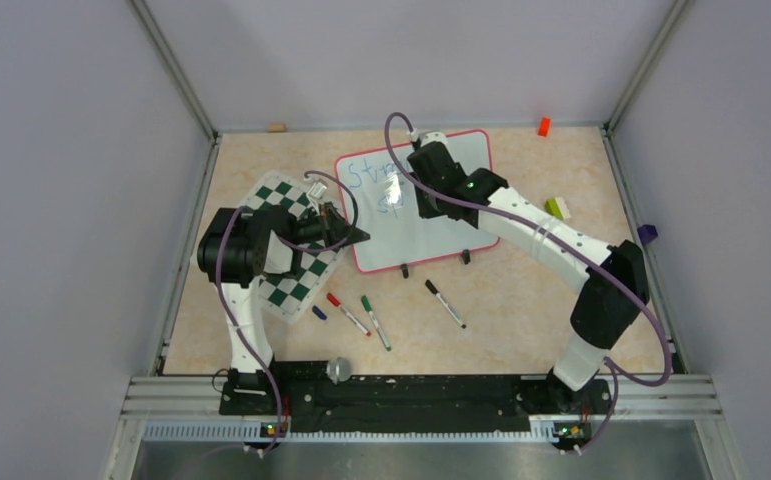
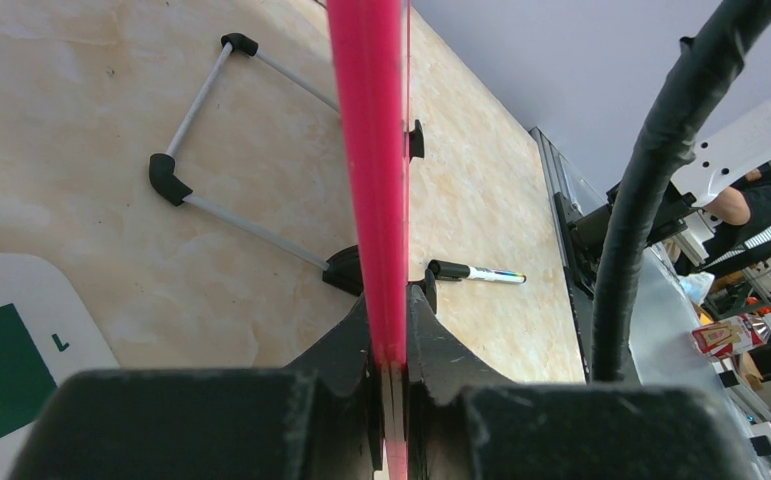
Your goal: Write a sentence on the whiteboard
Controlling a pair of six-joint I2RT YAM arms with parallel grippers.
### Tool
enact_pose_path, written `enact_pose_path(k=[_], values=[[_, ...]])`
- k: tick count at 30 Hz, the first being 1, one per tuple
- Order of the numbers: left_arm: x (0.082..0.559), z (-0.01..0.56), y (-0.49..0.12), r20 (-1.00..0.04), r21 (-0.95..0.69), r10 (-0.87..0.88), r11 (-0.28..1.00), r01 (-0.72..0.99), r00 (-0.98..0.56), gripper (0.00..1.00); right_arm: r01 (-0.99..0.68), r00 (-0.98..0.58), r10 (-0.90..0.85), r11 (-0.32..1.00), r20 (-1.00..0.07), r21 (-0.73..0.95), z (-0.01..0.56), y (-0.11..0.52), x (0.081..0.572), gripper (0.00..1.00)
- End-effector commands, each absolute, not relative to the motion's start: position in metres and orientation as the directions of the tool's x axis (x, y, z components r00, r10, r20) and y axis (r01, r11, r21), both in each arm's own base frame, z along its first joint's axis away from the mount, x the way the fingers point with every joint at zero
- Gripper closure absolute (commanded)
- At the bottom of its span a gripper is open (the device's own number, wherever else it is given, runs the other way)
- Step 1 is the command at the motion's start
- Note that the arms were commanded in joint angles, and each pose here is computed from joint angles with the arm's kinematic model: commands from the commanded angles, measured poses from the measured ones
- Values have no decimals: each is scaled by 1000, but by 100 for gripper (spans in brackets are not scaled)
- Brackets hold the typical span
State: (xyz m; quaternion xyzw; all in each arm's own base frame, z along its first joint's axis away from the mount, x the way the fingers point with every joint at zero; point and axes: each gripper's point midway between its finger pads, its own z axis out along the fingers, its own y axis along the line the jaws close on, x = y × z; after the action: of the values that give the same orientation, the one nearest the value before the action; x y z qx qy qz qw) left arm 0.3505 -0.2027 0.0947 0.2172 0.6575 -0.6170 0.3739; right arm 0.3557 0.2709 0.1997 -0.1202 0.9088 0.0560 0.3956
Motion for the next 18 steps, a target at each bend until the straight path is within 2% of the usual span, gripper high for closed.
enact_pose_path(k=[1, 18], values=[[372, 110, -190, -858, -505, -233, 228, 833, -457, 100, -253, -601, -122, 966, -790, 44, 233, 275, 368, 100], [371, 110, -190, -860, -502, -232, 227, 834, -455, 100, -218, -572, -132, 976, -809, -6, 247, 274, 385, 100]])
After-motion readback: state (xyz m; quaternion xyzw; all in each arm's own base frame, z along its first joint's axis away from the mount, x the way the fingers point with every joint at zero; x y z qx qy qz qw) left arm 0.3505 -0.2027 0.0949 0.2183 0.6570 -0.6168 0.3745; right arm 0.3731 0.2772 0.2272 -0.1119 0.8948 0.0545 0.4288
